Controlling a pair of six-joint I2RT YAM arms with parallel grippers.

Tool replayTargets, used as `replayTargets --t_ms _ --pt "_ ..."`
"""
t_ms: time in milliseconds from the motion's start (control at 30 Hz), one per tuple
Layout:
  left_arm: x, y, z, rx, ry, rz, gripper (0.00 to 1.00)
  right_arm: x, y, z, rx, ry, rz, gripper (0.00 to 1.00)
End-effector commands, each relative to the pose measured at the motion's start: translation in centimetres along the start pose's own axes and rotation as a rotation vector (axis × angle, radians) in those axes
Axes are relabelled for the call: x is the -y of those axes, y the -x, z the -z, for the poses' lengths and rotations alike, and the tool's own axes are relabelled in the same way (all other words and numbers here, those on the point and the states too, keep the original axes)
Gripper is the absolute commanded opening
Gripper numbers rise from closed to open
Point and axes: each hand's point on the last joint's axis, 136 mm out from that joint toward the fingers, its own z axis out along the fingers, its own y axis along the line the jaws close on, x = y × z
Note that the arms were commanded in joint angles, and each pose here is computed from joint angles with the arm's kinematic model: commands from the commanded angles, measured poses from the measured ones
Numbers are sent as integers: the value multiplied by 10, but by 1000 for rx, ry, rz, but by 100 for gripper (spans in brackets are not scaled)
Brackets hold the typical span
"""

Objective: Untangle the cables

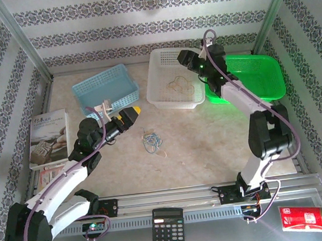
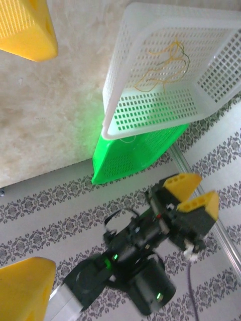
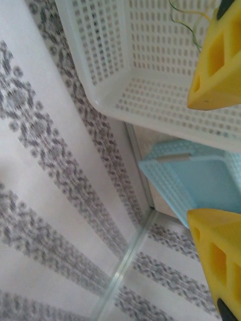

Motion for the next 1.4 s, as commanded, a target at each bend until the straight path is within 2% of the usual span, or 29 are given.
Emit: replayTargets --t_ms 0,167,400,600,733,833,933,1067,1233,1367 --pt "-18 -11 5 -23 79 -14 100 -25 -36 17 -65 50 69 55" --pt "-39 -20 13 -41 173 4 100 -39 -106 40 -177 51 130 55" --pt "-70 -33 24 -88 330 -9 100 -24 -218 68 -349 -20 219 55" --pt "-95 -27 44 -77 531 -38 100 -16 -276 67 -497 -110 406 55" --pt "-95 -18 53 -29 559 -46 100 -16 -294 53 -556 -123 450 56" --pt "-92 -14 52 -33 553 -62 100 -16 -297 46 -567 -134 440 56" --pt "-92 -15 43 -93 562 -97 100 -14 -297 48 -563 -143 429 55" --pt "-107 -26 23 -236 605 -141 100 -5 -298 58 -556 -165 413 56" --pt "-132 -35 0 -348 660 -178 81 9 -295 79 -524 -200 384 56" --pt "-150 -41 -16 -405 708 -214 75 17 -289 99 -482 -217 351 56"
